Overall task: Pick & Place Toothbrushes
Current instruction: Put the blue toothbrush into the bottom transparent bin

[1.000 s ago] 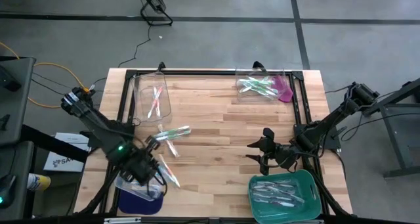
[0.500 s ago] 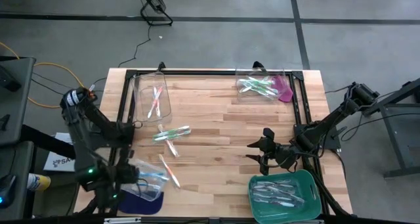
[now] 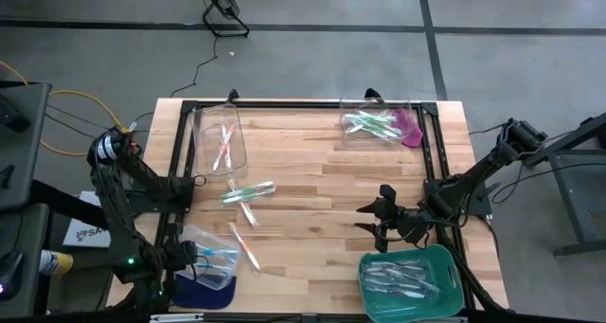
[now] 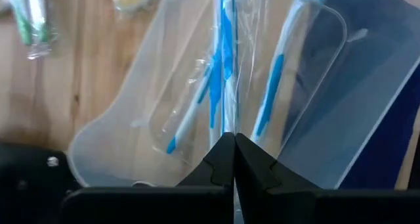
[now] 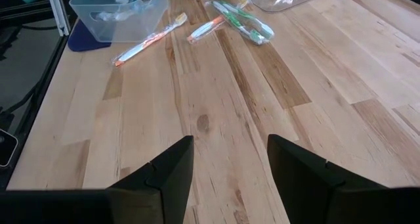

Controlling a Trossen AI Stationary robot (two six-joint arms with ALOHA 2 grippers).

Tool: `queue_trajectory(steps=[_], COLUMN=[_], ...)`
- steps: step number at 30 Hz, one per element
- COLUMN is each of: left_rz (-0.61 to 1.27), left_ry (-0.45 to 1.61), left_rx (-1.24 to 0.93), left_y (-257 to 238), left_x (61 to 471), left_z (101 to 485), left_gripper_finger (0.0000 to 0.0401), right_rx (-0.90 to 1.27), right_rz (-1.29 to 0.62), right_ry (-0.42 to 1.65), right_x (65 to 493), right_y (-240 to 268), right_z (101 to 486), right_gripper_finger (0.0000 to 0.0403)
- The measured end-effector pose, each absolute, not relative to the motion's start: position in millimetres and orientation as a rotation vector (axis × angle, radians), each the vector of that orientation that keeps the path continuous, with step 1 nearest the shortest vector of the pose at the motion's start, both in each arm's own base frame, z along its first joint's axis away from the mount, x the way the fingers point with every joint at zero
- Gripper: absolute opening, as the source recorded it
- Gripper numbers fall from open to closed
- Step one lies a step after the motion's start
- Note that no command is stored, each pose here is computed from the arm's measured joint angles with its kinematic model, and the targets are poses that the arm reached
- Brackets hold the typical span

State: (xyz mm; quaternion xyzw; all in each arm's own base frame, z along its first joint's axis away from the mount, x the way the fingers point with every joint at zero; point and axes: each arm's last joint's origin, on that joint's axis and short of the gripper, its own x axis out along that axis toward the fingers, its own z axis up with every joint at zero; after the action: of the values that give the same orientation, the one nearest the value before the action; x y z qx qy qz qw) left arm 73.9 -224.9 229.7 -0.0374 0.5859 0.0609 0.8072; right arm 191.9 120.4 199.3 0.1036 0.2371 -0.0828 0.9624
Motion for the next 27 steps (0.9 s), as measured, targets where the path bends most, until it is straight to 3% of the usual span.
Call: queue_trajectory(steps=[19, 27], left_rz=[0.006, 0.03], left_ry=[1.301, 1.225], left_rx=[-0.05, -0.027], left_y=[-236, -234], left_x=[76, 78], left_z=[225, 226], left_gripper_finger=[0.0003, 0.0064], right_rx=[0.209, 0.21], right_rz=[-0.168, -0.168], right_ry=[0.481, 0.48], right_x=[192, 192], right_y=[121, 120], right_z=[199, 199], right_gripper_finger=[0.0188, 0.0188])
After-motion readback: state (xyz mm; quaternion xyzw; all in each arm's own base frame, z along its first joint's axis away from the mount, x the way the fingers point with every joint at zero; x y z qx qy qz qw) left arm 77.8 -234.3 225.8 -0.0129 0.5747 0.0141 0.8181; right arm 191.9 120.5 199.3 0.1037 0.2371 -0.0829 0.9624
